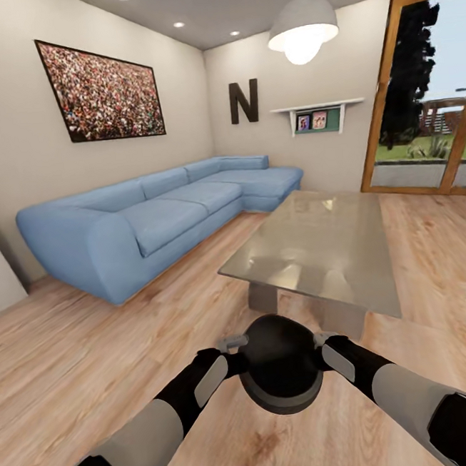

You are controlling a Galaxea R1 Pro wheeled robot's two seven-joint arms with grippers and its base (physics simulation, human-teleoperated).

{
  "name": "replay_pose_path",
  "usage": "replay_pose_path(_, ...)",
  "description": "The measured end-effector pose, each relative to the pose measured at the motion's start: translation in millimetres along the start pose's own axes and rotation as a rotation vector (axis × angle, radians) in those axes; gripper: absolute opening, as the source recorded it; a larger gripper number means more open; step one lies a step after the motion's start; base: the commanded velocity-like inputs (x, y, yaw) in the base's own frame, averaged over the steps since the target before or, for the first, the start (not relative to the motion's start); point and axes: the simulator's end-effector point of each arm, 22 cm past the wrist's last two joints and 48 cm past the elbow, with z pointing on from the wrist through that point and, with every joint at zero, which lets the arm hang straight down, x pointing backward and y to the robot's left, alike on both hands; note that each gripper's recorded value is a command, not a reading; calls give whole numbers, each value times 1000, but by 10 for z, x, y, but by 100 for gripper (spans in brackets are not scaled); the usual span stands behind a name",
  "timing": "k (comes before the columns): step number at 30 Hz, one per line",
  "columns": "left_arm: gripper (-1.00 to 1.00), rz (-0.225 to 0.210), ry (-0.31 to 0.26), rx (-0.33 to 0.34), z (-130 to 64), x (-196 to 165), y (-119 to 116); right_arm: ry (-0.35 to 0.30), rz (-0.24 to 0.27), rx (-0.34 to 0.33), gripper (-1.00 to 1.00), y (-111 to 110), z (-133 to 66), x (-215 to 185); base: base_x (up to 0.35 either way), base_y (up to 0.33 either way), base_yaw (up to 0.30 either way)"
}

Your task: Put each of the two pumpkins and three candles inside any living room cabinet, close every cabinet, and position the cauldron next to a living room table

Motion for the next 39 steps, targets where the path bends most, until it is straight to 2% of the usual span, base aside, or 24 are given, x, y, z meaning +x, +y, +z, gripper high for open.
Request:
replay_pose_path(5, -100, 0, -2, 0, -6, -6, -1, -2, -1, 0, -100, 0, -6, -7, 223, 162, -243)
replay_pose_path(13, -100, -5, -1, 1, -4, -6, 2, -2, -1, 1, -100, -1, -5, -9, 29, 20, -33)
replay_pose_path(39, -100, -27, 102, -8, 433, 453, 139, 100, 6, 13, -100, -84, 460, 459, 0, 0, 0)
